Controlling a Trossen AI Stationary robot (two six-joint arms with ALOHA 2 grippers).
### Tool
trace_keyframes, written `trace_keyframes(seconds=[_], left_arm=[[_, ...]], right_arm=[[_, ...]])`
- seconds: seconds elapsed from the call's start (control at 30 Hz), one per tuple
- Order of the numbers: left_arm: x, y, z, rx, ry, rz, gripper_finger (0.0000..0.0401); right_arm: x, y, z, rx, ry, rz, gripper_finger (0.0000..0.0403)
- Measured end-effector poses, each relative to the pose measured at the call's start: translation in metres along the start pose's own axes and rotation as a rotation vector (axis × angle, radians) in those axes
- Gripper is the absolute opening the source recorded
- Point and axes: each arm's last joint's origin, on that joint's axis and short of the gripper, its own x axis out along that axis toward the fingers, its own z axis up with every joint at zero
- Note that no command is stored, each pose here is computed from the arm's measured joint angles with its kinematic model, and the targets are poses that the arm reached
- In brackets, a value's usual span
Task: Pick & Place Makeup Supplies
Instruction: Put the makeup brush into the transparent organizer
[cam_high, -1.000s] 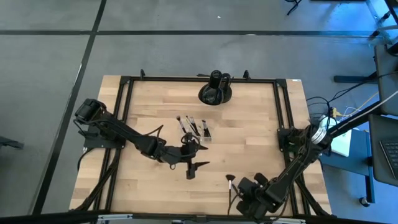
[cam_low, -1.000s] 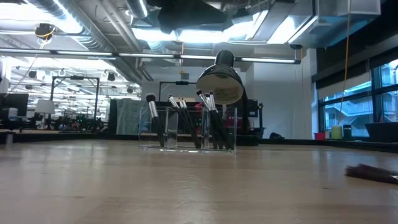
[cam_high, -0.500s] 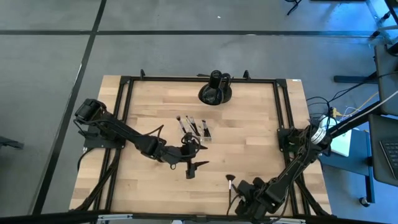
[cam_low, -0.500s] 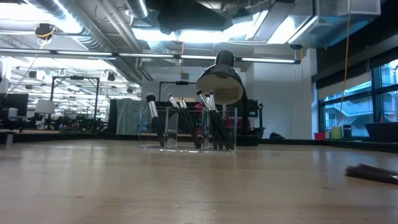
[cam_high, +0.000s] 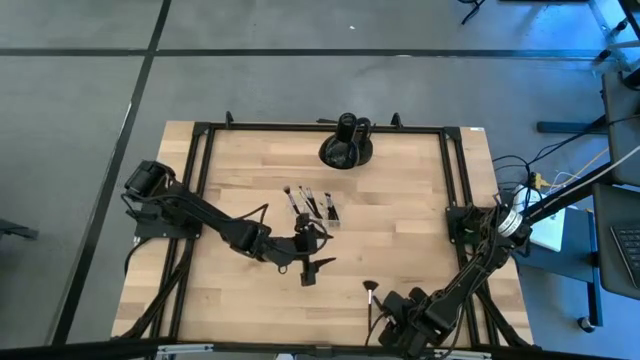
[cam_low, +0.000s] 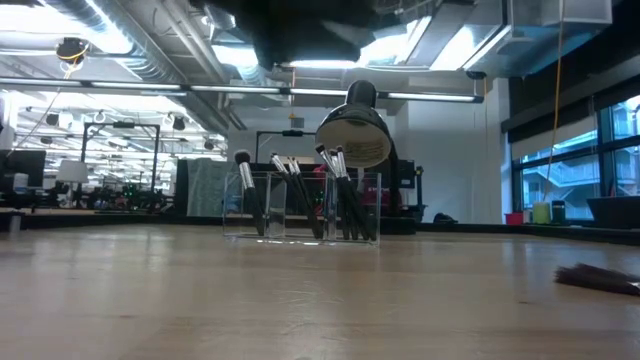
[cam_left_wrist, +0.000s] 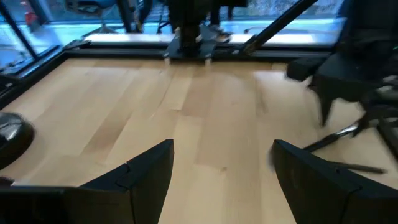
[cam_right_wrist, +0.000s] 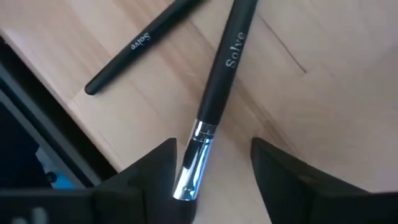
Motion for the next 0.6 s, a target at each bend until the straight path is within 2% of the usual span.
trace_keyframes(seconds=[0.17, 0.4, 0.6], left_arm=[[0.011, 0.005, -0.008, 0.004, 0.017, 0.038, 0.0267], [0.028, 0.007, -0.02, -0.004, 0.016, 0.05, 0.0267], [0.046, 0.002, -0.033, 0.071, 0.043, 0.016, 0.0267]], right_arm=[[0.002, -0.003, -0.001, -0.011, -0.017, -0.038, 0.0171], [0.003, -0.007, -0.001, -0.05, -0.01, -0.078, 0.0092], [0.003, -0.009, -0.001, -0.077, -0.01, -0.099, 0.0051]])
